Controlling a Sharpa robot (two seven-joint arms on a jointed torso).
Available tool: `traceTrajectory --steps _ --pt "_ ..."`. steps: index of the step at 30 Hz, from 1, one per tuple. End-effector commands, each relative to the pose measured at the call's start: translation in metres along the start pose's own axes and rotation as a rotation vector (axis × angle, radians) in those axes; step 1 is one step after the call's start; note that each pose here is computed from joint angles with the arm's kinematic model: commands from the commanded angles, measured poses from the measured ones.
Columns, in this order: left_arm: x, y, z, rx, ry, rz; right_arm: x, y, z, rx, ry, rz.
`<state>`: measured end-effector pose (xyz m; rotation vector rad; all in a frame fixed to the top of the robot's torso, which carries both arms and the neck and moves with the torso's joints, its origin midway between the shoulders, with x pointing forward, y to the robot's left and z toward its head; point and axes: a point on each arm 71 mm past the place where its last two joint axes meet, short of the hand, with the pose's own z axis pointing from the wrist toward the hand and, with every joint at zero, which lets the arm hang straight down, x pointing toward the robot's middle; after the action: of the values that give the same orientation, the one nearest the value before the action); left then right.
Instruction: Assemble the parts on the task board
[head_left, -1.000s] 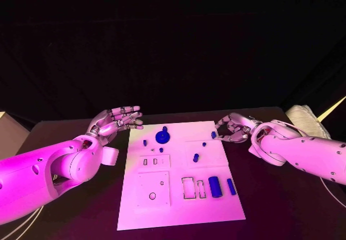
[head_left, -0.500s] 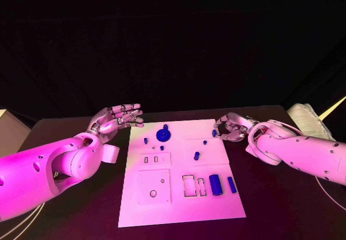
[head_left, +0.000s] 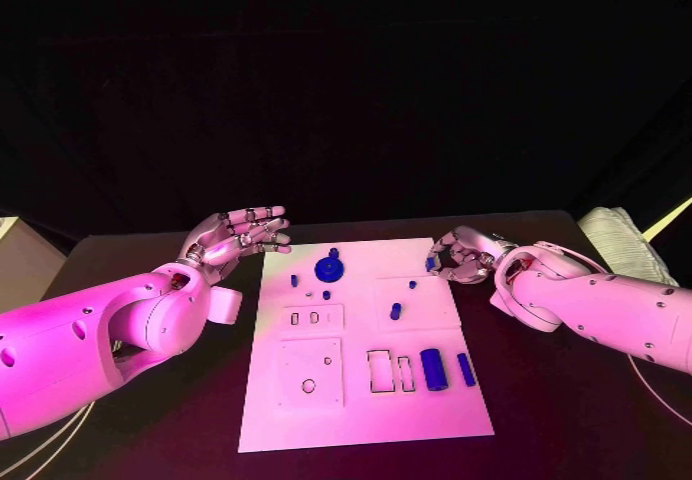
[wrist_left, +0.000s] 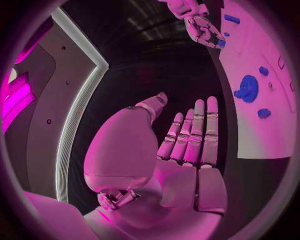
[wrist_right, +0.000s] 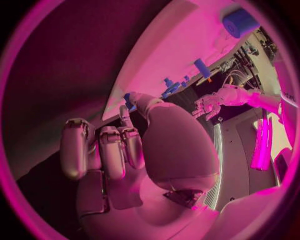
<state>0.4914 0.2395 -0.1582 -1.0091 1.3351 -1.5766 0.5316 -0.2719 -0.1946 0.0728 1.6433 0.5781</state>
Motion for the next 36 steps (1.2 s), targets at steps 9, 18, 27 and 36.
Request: traceTrajectory --steps 9,18,27,36 --pt "0.0027 -0.0008 0.0008 0.01 0.018 -0.005 0.0039 0.0022 0.001 -0.001 0.014 0.004" --pt "0.0024 -0.0007 0.0008 0.009 0.017 -0.004 0.0045 0.003 0.0017 0.001 0.015 0.005" --pt "0.0022 -0.0006 0.0008 0.008 0.016 -0.004 0.0051 0.0046 0.0026 0.001 0.012 0.005" --pt "0.0022 -0.0006 0.0006 0.006 0.016 -0.004 0.0042 0.0057 0.0028 -0.001 -0.008 0.013"
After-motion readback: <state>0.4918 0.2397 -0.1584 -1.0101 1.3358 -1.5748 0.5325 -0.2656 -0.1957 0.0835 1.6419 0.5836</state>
